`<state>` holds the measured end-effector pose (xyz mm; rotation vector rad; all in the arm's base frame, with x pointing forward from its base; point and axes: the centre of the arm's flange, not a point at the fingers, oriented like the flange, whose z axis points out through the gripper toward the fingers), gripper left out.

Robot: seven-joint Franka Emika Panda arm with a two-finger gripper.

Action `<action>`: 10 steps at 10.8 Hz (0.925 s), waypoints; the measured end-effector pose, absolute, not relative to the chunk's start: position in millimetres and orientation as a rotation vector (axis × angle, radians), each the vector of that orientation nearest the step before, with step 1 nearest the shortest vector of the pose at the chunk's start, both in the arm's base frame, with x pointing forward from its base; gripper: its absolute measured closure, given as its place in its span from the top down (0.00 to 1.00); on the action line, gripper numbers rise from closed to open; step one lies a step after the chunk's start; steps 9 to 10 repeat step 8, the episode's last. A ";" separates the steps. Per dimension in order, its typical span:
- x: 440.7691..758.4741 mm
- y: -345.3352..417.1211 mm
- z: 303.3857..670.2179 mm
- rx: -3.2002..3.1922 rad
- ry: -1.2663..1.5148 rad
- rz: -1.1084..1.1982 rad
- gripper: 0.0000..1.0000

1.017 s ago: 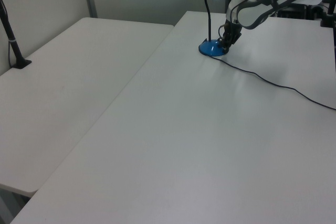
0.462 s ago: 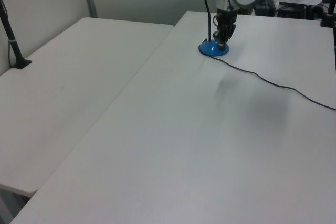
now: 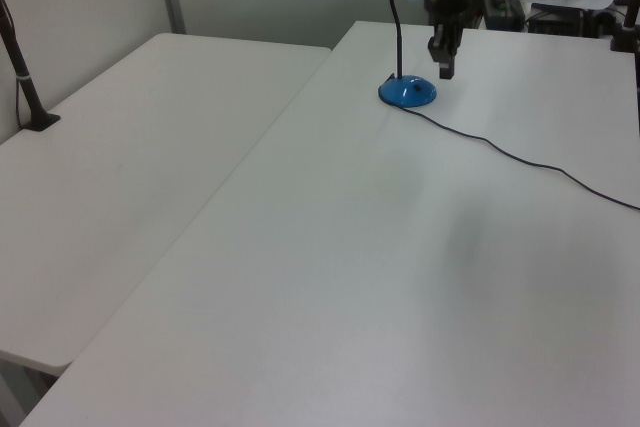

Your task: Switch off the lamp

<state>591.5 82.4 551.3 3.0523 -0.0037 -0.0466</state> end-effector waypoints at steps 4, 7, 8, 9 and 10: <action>572.3 98.7 580.8 3.039 0.052 -0.065 0.70; 569.8 96.4 581.3 3.033 0.048 -0.082 1.00; 570.6 92.0 581.9 3.028 0.037 -0.080 1.00; 570.6 92.0 581.9 3.028 0.037 -0.080 1.00; 570.6 92.0 581.9 3.028 0.037 -0.080 1.00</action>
